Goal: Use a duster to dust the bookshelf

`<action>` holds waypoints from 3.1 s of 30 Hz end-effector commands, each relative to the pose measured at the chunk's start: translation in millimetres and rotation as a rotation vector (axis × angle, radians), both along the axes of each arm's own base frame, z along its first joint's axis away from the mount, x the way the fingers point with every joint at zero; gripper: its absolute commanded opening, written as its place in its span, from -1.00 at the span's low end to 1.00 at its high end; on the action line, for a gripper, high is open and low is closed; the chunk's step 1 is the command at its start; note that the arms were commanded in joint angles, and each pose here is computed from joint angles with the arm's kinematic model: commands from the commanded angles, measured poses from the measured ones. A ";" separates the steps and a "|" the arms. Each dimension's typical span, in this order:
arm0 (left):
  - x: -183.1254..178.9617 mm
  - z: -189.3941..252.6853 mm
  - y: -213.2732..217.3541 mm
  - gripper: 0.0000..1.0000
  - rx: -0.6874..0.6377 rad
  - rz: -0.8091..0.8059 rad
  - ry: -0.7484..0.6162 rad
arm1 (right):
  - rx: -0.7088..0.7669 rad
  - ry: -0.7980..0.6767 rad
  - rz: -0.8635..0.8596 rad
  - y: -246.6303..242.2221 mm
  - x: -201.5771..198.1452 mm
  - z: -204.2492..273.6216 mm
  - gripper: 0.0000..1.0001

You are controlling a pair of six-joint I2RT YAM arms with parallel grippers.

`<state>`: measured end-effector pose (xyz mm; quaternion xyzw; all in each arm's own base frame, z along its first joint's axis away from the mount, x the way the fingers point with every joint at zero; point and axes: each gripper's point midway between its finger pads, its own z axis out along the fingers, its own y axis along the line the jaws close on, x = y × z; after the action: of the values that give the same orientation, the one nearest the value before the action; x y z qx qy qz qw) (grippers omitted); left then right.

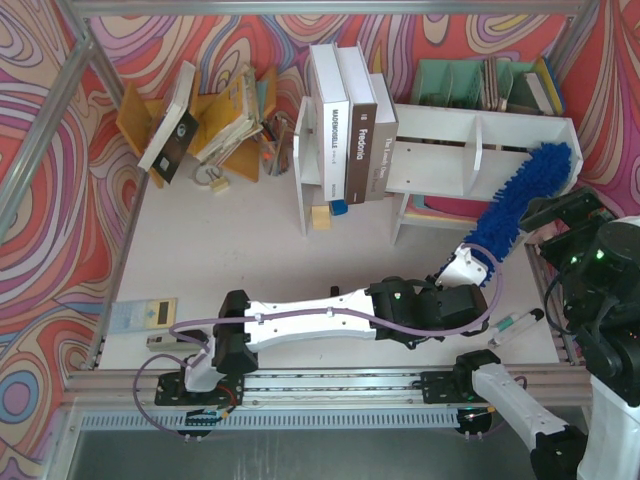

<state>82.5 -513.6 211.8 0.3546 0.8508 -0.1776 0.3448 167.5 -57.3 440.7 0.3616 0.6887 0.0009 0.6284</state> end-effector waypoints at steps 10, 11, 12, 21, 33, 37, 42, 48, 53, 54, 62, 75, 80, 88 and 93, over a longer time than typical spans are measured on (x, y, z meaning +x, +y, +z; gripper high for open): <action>30.9 24.0 -13.3 -1.00 -0.115 0.074 -0.018 | 0.014 -0.035 -0.002 -0.1 -5.0 1.2 0.81; 32.4 20.9 -13.5 -1.00 -0.110 0.079 -0.008 | 0.014 -0.033 -0.001 0.0 -4.9 -0.4 0.81; 33.2 15.5 -14.3 -1.00 -0.099 0.080 0.001 | 0.014 -0.032 0.001 0.4 -4.9 -1.6 0.81; 17.2 -8.9 -25.0 -1.00 -0.054 0.029 0.097 | 0.002 -0.029 -0.014 -2.9 -6.6 -1.5 0.82; 27.2 68.1 -25.0 -1.00 -0.202 0.012 -0.067 | -0.022 -0.104 -0.018 -6.6 -14.5 29.0 0.82; 23.9 62.4 -28.4 -1.00 -0.194 -0.006 -0.056 | -0.019 -0.111 -0.019 -6.6 -14.9 32.2 0.82; 20.0 33.0 -26.6 -1.00 -0.137 0.003 -0.025 | -0.015 -0.089 -0.015 -5.3 -12.3 22.6 0.83; 22.5 12.3 -14.5 -1.00 -0.120 0.048 -0.013 | -0.005 -0.069 -0.008 -3.0 -9.2 11.4 0.83; 21.0 -1.5 -7.0 -1.00 -0.092 0.056 0.019 | -0.003 -0.061 -0.002 -1.7 -7.4 8.4 0.83; 20.1 -4.5 -4.6 -1.00 -0.076 0.060 0.014 | -0.003 -0.061 -0.002 -1.7 -7.5 8.3 0.83; -8.0 7.2 -6.5 -1.00 -0.049 -0.004 -0.050 | 0.011 -0.059 0.000 -0.6 -8.1 3.1 0.83; 32.4 25.2 39.8 -1.00 -0.107 0.386 -0.024 | 0.019 -0.060 0.004 -0.1 -12.9 1.7 0.83; 37.6 27.2 37.0 -1.00 -0.093 0.456 -0.040 | 0.021 -0.057 0.005 0.3 -12.8 -1.7 0.84; 53.4 58.5 13.1 -1.00 -0.216 0.483 -0.112 | 0.016 -0.055 0.002 -0.7 -13.4 -3.2 0.86; 53.4 84.1 -0.4 -1.00 -0.327 0.470 -0.104 | 0.014 -0.058 -0.001 -1.4 -14.8 -2.3 0.86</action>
<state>97.9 -507.3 240.7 0.1887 0.8859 -0.1640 0.3907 156.0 -57.6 435.4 0.3633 0.6771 0.0124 0.6399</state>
